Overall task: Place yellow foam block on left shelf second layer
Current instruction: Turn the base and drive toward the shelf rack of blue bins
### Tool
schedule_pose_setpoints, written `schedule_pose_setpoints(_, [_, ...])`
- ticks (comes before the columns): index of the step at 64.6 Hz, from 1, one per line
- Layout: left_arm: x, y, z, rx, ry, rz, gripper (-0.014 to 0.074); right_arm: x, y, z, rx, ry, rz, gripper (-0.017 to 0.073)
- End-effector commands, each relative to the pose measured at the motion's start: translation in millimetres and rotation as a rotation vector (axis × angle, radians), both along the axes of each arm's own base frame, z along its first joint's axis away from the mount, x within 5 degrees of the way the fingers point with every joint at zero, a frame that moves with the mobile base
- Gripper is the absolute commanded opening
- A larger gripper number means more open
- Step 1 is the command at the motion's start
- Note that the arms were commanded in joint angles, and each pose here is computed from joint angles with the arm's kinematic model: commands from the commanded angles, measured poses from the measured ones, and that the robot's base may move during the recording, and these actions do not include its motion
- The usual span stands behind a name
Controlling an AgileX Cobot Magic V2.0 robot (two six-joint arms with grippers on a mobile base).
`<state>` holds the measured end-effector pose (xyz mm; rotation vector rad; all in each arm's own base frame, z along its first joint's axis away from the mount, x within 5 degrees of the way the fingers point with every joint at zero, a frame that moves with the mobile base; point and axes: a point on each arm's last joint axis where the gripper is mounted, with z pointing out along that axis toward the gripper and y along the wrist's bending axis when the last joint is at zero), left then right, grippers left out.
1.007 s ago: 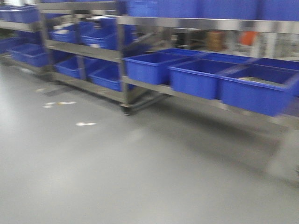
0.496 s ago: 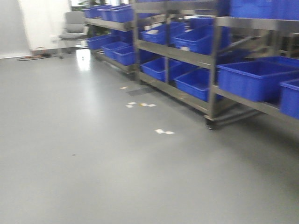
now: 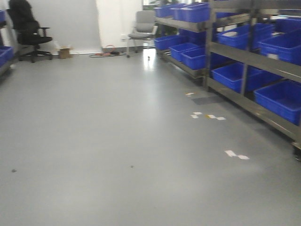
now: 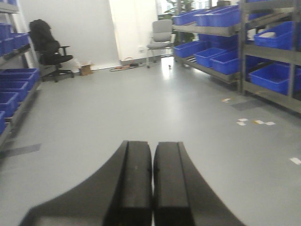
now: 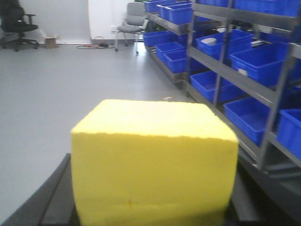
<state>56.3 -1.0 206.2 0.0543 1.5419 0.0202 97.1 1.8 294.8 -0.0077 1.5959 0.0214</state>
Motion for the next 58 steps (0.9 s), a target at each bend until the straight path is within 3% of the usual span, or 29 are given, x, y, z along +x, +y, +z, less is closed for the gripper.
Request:
schedule_pose_setpoints(1, [-0.8,-0.9,-0.2,-0.012,-0.073,-0.01,0.0136,-0.6,-0.4,18.0,-0.017,-0.12,-0.005,0.0442])
schedule_pose_setpoints(58, [-0.8,-0.9,-0.2,-0.012,-0.073,-0.01,0.0136,-0.6,-0.4,18.0,-0.017,-0.12,-0.005,0.0442])
